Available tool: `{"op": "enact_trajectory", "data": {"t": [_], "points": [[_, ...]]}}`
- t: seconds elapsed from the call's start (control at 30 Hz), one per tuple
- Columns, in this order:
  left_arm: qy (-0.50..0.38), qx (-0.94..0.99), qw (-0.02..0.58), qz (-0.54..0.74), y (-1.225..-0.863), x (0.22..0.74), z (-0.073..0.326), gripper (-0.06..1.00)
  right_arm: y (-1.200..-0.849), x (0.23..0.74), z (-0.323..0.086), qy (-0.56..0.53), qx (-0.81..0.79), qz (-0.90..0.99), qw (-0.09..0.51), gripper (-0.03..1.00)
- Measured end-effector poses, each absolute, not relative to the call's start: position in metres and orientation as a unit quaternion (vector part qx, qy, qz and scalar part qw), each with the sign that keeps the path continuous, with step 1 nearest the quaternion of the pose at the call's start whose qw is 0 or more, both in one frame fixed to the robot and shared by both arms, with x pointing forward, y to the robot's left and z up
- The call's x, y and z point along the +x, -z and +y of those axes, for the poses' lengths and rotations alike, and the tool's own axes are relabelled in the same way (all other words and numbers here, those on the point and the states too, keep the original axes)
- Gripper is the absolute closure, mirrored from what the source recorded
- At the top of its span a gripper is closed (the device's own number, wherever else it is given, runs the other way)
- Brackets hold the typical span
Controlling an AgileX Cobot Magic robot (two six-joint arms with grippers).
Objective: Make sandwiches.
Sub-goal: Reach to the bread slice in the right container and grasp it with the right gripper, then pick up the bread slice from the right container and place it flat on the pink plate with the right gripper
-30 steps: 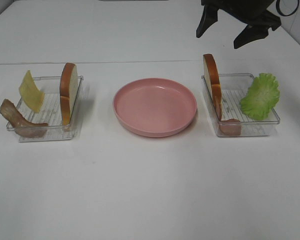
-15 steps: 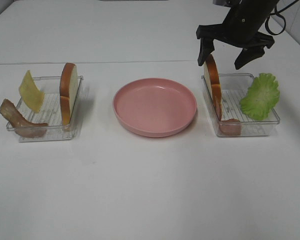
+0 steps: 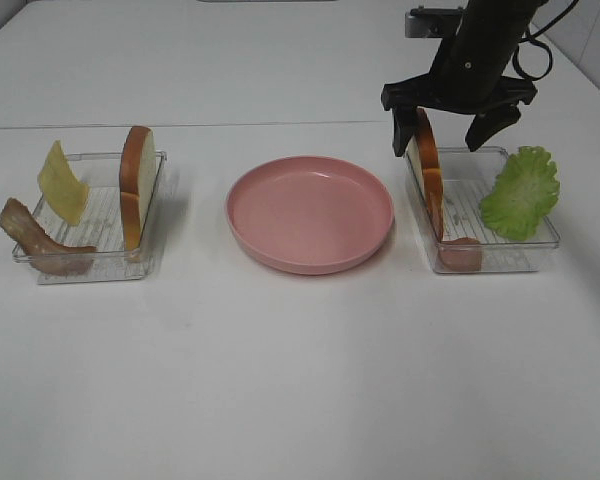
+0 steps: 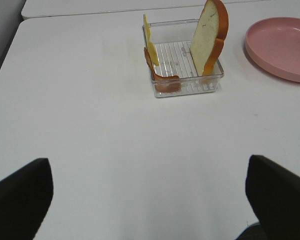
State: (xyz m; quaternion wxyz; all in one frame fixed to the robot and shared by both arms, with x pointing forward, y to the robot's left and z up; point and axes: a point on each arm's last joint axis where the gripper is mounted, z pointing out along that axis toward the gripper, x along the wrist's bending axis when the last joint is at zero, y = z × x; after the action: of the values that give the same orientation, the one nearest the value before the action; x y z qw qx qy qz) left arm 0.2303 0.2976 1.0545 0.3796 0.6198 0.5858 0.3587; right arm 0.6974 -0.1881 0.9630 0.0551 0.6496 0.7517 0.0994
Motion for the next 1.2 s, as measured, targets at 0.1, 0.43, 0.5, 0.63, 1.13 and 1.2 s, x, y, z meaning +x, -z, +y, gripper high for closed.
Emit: {"op": "enact_trajectory", "data": {"t": [0.1, 0.43, 0.5, 0.63, 1.13, 1.2], "points": [[-0.359, 0.620, 0.380, 0.586, -1.0545, 0.2303, 0.2976, -0.05, -0.9559, 0.6977, -0.1856, -0.091, 0.646, 0.756, 0.054, 0.10], [-0.359, 0.620, 0.380, 0.586, -1.0545, 0.2303, 0.2976, -0.05, -0.9545, 0.6977, -0.1844, -0.090, 0.651, 0.752, 0.054, 0.44], [-0.359, 0.620, 0.380, 0.586, -1.0545, 0.2303, 0.2976, -0.05, -0.9544, 0.6977, -0.1847, -0.088, 0.652, 0.751, 0.055, 0.62], [-0.359, 0.620, 0.380, 0.586, -1.0545, 0.2303, 0.2976, -0.05, -0.9543, 0.6975, -0.1865, -0.080, 0.651, 0.752, 0.062, 0.75], [-0.359, 0.620, 0.380, 0.586, -1.0545, 0.2303, 0.2976, -0.05, -0.9542, 0.6971, -0.1866, -0.078, 0.651, 0.753, 0.060, 0.75], [-0.359, 0.620, 0.380, 0.586, -1.0545, 0.2303, 0.2976, -0.05, -0.9542, 0.6971, -0.1866, -0.078, 0.651, 0.753, 0.060, 0.75]]}}
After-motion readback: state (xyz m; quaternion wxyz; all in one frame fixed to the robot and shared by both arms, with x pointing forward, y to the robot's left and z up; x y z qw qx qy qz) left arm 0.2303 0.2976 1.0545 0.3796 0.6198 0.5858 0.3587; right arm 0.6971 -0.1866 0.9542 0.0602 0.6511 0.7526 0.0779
